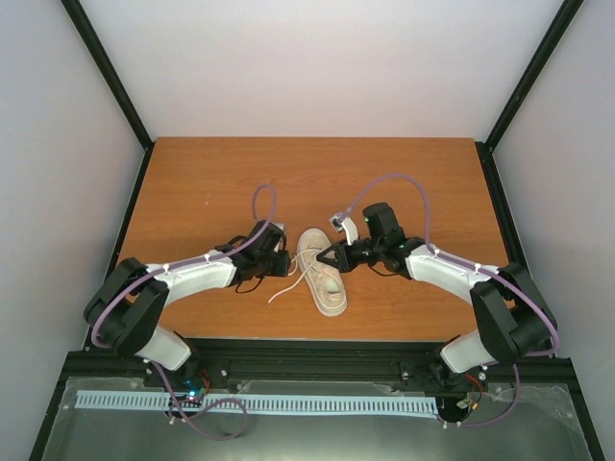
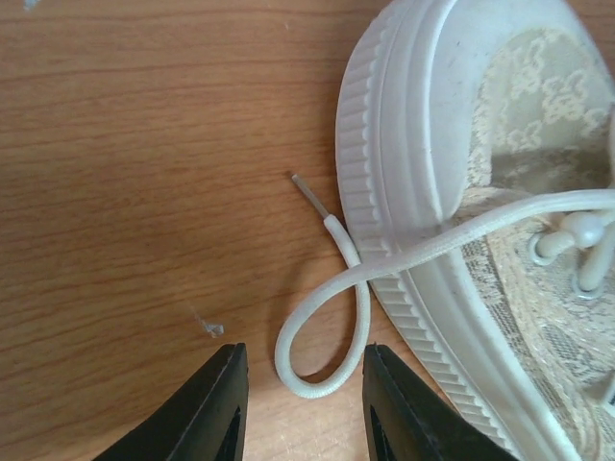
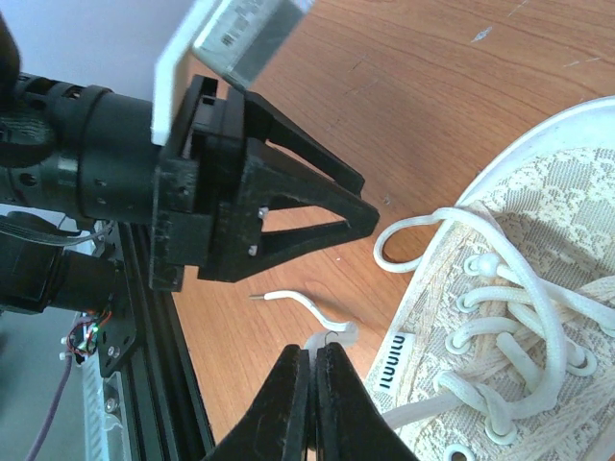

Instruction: Tie the shoes

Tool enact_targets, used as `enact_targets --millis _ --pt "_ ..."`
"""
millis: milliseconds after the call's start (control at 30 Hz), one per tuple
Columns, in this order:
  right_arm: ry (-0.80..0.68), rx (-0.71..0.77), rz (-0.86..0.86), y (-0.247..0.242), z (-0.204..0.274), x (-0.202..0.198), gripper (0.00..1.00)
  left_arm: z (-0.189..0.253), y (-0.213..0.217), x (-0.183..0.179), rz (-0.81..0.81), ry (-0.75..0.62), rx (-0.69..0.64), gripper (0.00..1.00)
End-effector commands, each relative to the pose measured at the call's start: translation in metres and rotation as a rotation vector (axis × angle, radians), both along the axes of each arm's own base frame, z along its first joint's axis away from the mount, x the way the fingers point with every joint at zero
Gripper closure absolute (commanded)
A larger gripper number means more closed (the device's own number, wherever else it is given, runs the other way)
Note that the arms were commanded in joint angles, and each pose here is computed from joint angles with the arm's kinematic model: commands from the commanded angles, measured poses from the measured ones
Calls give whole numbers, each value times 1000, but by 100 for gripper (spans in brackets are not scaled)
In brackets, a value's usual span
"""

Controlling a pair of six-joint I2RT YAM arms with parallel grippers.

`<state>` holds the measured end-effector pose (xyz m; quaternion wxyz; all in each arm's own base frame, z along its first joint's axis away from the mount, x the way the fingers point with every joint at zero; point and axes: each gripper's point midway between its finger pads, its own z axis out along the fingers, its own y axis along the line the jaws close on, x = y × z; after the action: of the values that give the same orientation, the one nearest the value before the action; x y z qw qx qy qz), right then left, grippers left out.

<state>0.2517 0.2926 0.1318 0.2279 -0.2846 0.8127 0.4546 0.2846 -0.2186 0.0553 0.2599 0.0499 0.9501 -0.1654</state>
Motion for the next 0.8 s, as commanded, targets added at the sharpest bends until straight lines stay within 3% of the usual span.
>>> enact_targets --millis 0,267,500,767 --pt "-35 16 20 3 5 -2 97 -1 -10 6 -9 30 -28 64" --pt "-32 20 24 4 3 -2 97 -24 -8 4 -25 70 23 66" --pt "-31 19 21 4 2 -2 97 -49 4 1 -24 89 181 68" --pt "-29 15 4 2 1 -1 97 -60 -6 -2 -40 98 181 99"
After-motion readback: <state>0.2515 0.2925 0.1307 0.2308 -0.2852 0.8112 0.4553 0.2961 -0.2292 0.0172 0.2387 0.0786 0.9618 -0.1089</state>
